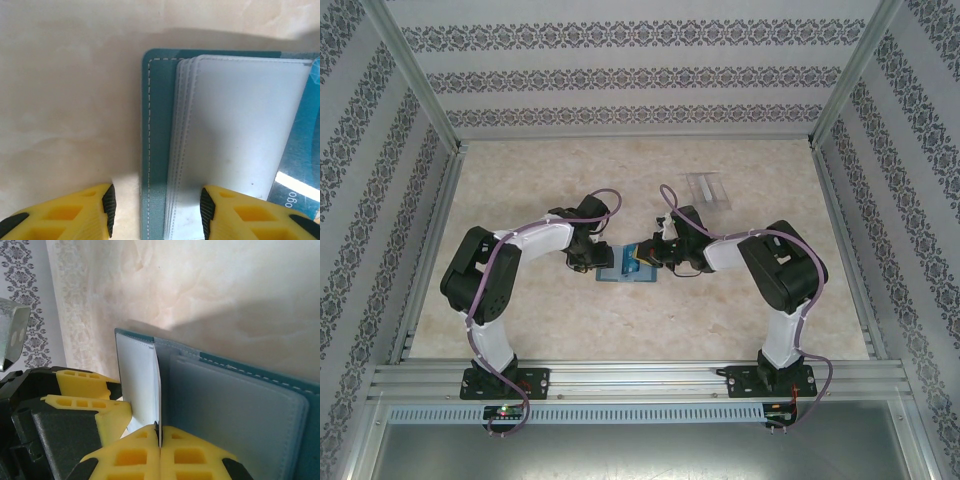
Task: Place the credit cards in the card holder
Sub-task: Insert the credit card into the card slot.
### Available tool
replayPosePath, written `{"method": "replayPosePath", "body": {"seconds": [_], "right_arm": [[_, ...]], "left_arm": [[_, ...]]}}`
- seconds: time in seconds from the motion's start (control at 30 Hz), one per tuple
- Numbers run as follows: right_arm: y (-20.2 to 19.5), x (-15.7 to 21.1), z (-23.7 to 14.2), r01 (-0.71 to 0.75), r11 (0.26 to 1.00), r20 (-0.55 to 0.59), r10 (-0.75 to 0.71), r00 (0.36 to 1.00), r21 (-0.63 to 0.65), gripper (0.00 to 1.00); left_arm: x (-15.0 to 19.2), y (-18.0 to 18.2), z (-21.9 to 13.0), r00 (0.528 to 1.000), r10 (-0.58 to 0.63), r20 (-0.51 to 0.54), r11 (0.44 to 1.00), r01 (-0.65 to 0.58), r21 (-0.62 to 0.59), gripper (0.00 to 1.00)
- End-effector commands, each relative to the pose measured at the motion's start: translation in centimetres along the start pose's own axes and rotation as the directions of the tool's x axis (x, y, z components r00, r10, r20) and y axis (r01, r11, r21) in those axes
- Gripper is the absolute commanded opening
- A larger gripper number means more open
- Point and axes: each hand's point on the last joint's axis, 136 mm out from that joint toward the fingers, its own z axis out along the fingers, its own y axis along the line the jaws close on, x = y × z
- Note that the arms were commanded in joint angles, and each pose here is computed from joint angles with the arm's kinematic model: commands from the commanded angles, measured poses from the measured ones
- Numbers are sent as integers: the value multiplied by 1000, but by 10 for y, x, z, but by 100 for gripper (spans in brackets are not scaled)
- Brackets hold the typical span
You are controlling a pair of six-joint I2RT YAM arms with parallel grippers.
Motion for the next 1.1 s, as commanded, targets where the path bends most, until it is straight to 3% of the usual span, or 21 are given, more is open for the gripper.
{"method": "replayPosePath", "body": {"seconds": [0.0, 0.57, 1.07], "right_arm": [[-11, 4, 4, -29, 1000, -2, 29, 1000, 6, 0], [-22, 23, 13, -71, 997, 3, 71, 998, 23, 0], [0, 0, 18, -6, 1000, 54, 8, 999, -29, 0]], "left_arm": [[4, -6, 16, 999, -15, -38, 999, 16, 34, 50], [7, -18, 15, 998, -38, -49, 993, 43, 113, 46], [13, -16, 17, 997, -33, -71, 993, 41, 112, 46]]}}
